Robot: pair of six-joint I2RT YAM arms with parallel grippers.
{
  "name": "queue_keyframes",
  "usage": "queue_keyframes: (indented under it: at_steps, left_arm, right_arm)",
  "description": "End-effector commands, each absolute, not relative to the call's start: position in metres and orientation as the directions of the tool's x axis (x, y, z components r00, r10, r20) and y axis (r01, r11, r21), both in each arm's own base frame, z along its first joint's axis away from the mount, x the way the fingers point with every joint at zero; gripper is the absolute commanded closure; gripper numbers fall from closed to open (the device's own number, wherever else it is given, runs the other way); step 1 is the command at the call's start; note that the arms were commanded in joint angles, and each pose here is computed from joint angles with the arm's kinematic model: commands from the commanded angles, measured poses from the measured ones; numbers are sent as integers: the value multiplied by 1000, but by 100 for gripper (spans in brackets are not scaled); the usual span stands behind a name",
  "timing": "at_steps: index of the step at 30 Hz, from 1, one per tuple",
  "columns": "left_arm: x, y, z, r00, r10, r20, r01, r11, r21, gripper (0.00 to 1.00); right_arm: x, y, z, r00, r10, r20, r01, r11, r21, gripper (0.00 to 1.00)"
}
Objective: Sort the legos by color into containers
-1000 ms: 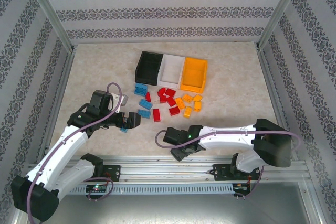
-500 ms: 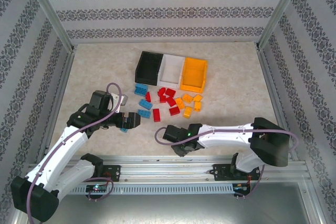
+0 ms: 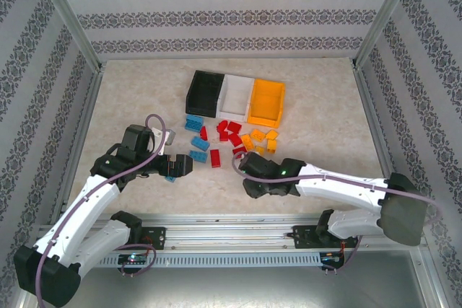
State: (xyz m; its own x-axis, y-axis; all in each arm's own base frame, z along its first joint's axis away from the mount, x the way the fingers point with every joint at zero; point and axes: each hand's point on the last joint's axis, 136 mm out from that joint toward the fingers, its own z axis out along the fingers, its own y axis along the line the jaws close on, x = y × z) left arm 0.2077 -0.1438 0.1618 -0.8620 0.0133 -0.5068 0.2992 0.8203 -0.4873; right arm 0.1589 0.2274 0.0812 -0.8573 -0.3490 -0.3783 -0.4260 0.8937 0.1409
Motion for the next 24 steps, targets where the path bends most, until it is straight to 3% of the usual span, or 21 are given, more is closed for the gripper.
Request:
queue_keyframes:
  at_steps: [1, 7, 15, 24]
  left_arm:
    - [208, -147, 166, -838, 35, -544, 343, 810, -475, 0]
    - [207, -148, 166, -836, 39, -547, 349, 808, -476, 0]
    - [208, -151, 165, -841, 42, -539, 352, 799, -487, 0]
    - [208, -153, 160, -853, 50, -519, 350, 794, -497, 0]
  right_arm:
    - [165, 217, 91, -882, -278, -381, -366, 912, 183, 70]
    - [200, 200, 129, -886, -128, -446, -269, 925, 268, 70]
    - [287, 174, 169, -868, 97, -488, -105, 923, 369, 69]
    - [391, 174, 160, -867, 89, -491, -61, 958, 280, 70]
